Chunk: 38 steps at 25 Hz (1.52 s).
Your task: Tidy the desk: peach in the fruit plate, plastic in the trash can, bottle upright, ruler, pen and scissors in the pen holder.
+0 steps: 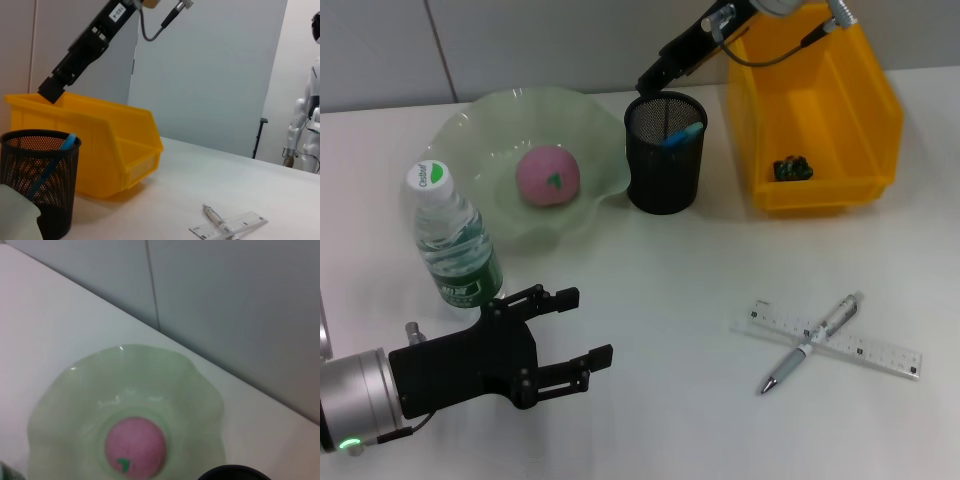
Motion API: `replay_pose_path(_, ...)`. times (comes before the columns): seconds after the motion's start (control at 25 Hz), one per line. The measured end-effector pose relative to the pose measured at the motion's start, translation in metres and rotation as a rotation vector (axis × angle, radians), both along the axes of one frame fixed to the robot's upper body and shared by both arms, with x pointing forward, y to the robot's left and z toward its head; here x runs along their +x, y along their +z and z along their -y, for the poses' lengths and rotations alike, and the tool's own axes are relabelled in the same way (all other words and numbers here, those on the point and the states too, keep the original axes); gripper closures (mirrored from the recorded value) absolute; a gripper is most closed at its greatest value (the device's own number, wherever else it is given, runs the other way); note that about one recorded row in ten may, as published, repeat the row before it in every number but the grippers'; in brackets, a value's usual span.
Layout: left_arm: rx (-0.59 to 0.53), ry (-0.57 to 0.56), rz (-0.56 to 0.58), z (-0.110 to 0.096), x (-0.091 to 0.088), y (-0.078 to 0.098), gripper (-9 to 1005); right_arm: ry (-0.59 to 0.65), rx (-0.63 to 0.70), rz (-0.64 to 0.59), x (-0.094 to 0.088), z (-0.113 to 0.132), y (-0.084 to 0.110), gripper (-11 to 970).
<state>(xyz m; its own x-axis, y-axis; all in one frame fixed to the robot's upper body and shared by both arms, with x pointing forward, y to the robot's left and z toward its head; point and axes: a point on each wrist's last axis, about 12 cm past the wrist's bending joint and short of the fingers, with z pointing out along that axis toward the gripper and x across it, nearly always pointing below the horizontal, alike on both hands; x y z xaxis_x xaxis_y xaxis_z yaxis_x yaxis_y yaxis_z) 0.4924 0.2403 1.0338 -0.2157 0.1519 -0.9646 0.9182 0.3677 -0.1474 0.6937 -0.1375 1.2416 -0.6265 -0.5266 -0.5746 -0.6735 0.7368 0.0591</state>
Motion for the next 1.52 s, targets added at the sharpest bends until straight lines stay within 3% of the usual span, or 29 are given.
replay_pose_path(0.12, 0.000, 0.000, 0.001, 0.000, 0.000, 0.000, 187, 0.021, 0.003, 0.005, -0.007, 0.001, 0.004, 288)
replay_pose_path(0.2, 0.001, 0.000, 0.003, 0.000, 0.000, 0.000, 187, 0.053, 0.002, 0.017, -0.021, 0.004, 0.011, 252)
replay_pose_path(0.36, 0.000, 0.000, 0.004, 0.000, 0.000, 0.000, 187, 0.089, -0.020, 0.010, -0.037, 0.009, 0.014, 253)
replay_pose_path(0.72, -0.004, 0.007, 0.004, 0.000, 0.000, 0.001, 188, 0.244, -0.058, -0.129, -0.079, 0.027, 0.000, 254)
replay_pose_path(1.52, -0.002, 0.019, -0.004, 0.001, 0.000, -0.002, 187, 0.374, -0.195, -0.193, -0.105, 0.042, -0.056, 256)
